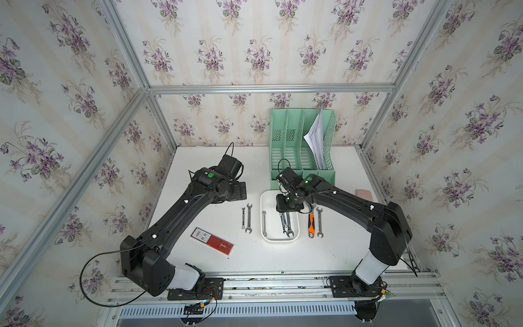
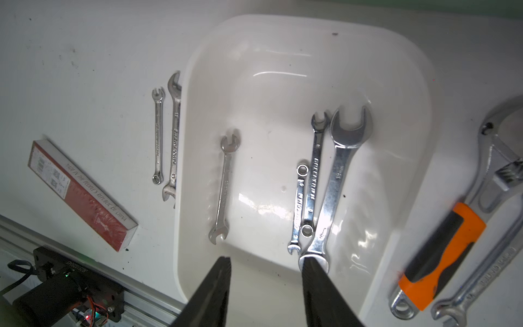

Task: Take out the wrench from the storage box
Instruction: Pick up the wrench from the storage box.

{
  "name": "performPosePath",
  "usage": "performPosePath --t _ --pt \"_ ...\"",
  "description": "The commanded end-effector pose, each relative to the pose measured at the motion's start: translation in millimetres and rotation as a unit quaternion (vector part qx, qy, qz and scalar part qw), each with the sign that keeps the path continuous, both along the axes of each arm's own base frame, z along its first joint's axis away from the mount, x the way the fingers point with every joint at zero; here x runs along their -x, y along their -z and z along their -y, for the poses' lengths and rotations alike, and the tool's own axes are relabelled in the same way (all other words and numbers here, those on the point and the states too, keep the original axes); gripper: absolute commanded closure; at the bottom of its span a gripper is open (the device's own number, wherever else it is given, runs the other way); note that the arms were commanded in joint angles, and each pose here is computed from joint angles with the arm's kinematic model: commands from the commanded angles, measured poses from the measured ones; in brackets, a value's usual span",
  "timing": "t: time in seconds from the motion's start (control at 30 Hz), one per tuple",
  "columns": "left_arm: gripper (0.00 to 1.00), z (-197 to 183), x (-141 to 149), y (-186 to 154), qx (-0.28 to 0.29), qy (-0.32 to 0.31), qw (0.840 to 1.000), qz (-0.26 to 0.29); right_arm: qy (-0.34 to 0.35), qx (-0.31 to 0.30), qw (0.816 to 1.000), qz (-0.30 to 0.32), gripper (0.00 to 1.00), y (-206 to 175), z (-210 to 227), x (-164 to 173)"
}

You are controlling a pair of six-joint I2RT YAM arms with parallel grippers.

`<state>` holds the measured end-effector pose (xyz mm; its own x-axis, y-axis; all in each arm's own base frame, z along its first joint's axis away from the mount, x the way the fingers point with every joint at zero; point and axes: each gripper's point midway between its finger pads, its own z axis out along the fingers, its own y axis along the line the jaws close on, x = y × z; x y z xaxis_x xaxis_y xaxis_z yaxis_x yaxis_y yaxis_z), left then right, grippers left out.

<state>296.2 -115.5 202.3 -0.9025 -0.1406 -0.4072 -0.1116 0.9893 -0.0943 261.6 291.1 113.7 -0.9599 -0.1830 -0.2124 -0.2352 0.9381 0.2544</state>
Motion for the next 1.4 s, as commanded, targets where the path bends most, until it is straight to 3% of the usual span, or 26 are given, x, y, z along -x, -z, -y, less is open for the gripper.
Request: performPosePath --t 0.0,0.7,1.0,1.37 --pt "0.01 -8 3 -3 -0.008 -0.002 1.0 0.006 0.002 0.006 1.0 -0.004 0.53 10 -10 -1" --pt "0.01 -9 6 14 0.0 -0.006 1.0 -0.013 0.006 0.085 0.995 -0.044 0.54 78 7 9" --pt "0.01 -7 8 17 0.008 -0.006 1.0 -0.018 0.004 0.096 0.994 -0.047 0.59 86 9 9" --pt "0.01 -6 9 20 0.012 -0.005 1.0 -0.022 0.009 0.109 0.994 -0.031 0.72 82 15 -4"
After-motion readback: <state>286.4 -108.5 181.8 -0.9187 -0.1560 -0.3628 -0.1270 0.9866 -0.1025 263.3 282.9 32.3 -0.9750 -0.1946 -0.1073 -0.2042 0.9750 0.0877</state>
